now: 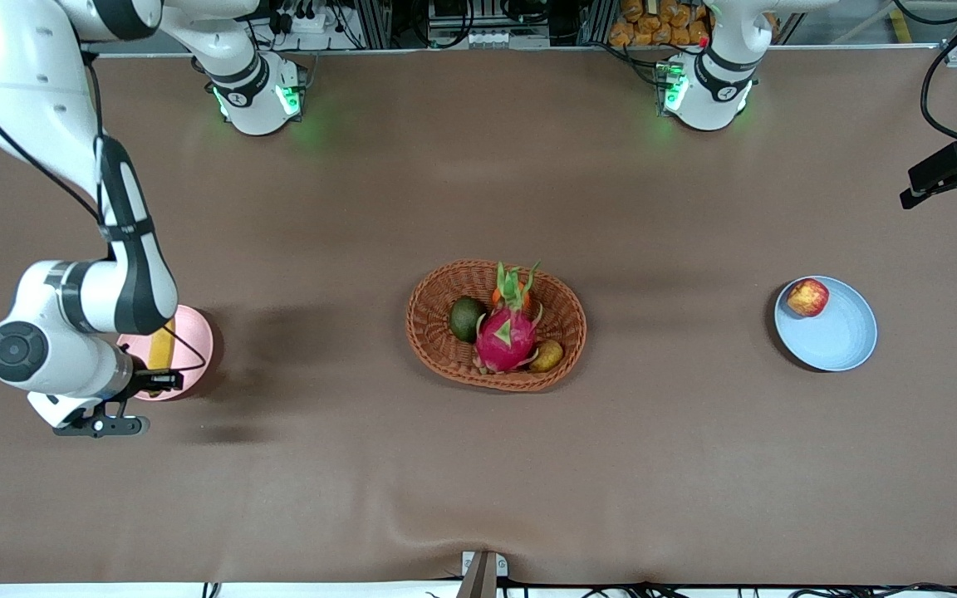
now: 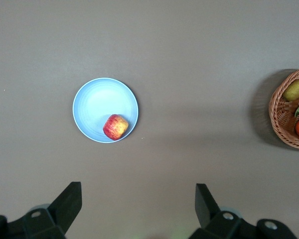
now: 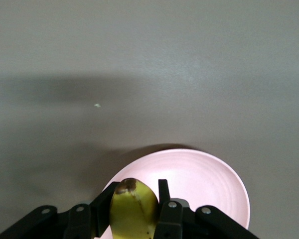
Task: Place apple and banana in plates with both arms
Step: 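Lower the banana onto the pink plate and open the right gripper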
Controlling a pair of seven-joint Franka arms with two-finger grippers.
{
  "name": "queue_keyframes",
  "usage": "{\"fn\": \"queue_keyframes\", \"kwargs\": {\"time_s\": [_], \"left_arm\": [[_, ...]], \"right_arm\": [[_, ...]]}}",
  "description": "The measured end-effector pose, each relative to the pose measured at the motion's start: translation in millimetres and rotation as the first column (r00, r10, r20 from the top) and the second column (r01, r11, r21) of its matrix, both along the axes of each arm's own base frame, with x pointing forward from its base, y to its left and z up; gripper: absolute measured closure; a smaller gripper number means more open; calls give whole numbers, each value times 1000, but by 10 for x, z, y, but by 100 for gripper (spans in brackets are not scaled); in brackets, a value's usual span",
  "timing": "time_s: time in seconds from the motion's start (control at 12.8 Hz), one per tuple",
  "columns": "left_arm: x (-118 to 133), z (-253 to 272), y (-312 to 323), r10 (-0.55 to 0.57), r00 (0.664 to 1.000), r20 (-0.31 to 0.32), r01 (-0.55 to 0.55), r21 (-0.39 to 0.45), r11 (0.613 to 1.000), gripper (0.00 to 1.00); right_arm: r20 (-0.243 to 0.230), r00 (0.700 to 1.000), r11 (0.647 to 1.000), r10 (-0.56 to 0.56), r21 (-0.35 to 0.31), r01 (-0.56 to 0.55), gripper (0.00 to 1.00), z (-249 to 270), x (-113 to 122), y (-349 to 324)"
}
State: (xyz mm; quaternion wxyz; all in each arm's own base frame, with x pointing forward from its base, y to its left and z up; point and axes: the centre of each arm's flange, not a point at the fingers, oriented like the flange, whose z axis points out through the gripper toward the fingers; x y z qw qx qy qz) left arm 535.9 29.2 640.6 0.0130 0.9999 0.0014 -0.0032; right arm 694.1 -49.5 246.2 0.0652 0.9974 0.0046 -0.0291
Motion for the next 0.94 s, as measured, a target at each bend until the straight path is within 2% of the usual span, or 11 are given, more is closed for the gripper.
{"fn": "queue_keyframes", "kwargs": {"time_s": [0.16, 0.31, 0.55, 0.63, 0.78, 0.94], "left_arm": [[3, -6, 0, 0, 1000, -1, 0, 0, 1000, 0], [4, -8, 0, 0, 1000, -2, 0, 0, 1000, 0], [23, -46, -5, -1, 1000, -10, 1, 0, 1000, 0], [34, -65, -12, -2, 1000, -13, 2, 0, 1000, 0], [42, -78, -24, -4, 1000, -16, 4, 1, 1000, 0], [43, -78, -32, -6, 1000, -16, 6, 1, 1000, 0]], "right_arm": [[12, 1000, 1000, -9, -1, 9, 63, -203, 9, -103], [0, 1000, 1000, -16, -1, 16, 63, -318, -22, -157], [-5, 1000, 1000, -7, 4, 7, 37, -307, -35, -124], [-10, 1000, 1000, 0, 6, 0, 23, -233, -35, -109], [-21, 1000, 1000, 14, 14, -13, 4, 104, -47, -86], [-37, 999, 999, 15, 46, -14, 0, 642, -113, 17]]}}
